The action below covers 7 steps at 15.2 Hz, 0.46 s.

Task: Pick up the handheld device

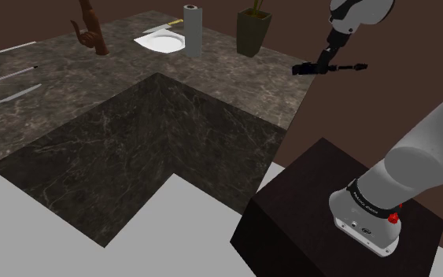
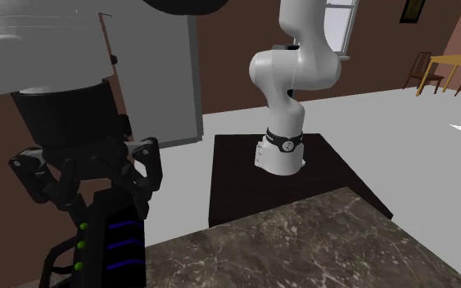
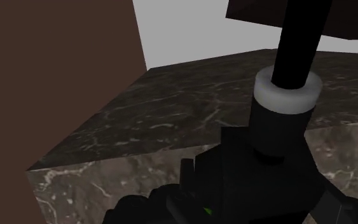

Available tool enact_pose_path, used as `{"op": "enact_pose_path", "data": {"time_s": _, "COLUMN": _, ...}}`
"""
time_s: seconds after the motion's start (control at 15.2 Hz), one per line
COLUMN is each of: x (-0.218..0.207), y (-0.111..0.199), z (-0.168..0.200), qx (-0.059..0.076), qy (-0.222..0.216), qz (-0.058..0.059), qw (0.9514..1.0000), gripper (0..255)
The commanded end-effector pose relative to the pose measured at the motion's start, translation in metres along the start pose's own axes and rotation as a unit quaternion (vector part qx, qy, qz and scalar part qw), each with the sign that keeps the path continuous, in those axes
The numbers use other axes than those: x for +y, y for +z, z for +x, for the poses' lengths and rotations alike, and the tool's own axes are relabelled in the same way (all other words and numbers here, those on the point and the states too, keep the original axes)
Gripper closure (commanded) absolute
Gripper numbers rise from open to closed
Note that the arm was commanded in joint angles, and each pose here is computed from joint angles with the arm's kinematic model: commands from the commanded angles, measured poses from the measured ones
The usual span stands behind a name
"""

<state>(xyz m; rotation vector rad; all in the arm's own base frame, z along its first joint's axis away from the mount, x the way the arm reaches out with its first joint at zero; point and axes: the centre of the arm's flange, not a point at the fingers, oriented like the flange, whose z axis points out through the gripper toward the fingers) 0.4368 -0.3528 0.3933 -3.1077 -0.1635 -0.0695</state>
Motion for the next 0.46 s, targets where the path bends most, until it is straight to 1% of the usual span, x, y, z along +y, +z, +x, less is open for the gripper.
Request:
{"op": "enact_pose_path", "data": {"time_s": 0.0, "x": 0.001, "y": -0.012, "z": 0.000, "qx": 0.000, "qy": 0.000, "qz": 0.000, "qw": 1.0000, "gripper": 255}}
{"op": "enact_pose_path", "data": {"time_s": 0.26, "x": 0.000, "y": -0.033, "z": 0.001, "qx": 0.000, "qy": 0.000, "qz": 0.000, "qw": 1.0000, "gripper": 255}}
{"op": "enact_pose_path", "data": {"time_s": 0.4, "x": 0.000, "y": -0.034, "z": 0.001, "qx": 0.000, "qy": 0.000, "qz": 0.000, "qw": 1.0000, "gripper": 255}}
